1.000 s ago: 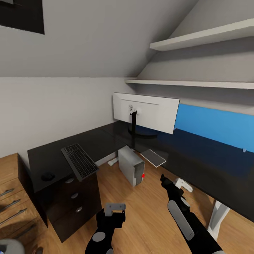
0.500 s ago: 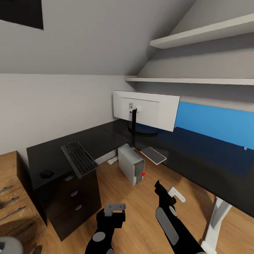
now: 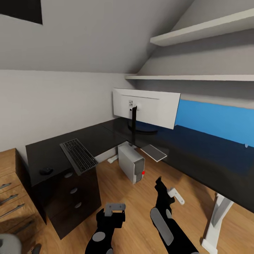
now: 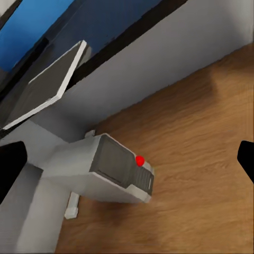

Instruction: In the bedroom, organize the workspace by keeping the computer under the desk, ensuring the monitor is on the desk, placing the keyboard on the desk next to the monitor, placing the mouse on the desk next to the keyboard, moving the folder from the swivel chair onto the desk next to the mouse, stacking the notebook on top of the folder with the pen on top of the notebook, and positioning the swivel chair next to the desk.

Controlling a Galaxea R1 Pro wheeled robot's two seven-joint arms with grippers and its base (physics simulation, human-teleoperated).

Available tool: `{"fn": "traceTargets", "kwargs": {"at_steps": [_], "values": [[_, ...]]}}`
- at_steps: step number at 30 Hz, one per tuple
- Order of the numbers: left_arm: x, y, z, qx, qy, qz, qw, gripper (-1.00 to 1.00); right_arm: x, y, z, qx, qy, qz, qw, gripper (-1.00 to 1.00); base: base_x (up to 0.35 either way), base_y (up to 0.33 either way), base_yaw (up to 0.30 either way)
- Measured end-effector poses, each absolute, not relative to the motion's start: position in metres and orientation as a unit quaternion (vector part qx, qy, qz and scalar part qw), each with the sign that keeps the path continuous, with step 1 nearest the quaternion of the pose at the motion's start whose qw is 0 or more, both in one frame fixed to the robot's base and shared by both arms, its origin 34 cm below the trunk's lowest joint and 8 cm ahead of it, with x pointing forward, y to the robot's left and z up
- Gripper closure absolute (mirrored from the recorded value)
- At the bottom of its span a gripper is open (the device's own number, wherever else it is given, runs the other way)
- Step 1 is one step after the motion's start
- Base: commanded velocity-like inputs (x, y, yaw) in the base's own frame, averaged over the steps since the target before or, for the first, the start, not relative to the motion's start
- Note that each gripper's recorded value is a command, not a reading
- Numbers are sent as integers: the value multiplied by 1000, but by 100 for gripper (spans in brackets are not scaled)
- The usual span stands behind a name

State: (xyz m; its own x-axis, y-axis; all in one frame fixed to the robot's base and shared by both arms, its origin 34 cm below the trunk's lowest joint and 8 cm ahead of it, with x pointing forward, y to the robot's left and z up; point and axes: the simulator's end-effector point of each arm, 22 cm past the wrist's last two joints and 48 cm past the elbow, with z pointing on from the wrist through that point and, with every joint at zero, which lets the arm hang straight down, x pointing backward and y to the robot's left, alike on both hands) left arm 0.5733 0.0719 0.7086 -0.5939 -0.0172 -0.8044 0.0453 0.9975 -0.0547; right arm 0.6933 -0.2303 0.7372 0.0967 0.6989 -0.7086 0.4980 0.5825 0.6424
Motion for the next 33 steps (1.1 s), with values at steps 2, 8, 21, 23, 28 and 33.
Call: {"fn": "traceTargets", "kwargs": {"at_steps": [2,8,21,23,28,33], "values": [[573,73,705,7,892,-34,451,-100,692,-227,744,460,641,92,607,-100,0,0,0],[574,77,695,2,891,-32,453,-100,683,-220,755,474,580,106,654,-100,0,0,0],[577,93,681,-15,891,-24,453,-100,676,-216,750,477,556,110,672,-100,0,0,0],[577,93,681,-16,891,-24,453,-100,676,-214,750,476,557,111,672,-100,0,0,0],[578,94,682,-17,890,-24,454,-100,677,-204,750,463,565,118,673,-100,0,0,0],[578,95,683,-18,890,-24,455,-100,677,-200,748,460,571,121,670,-100,0,0,0]]}}
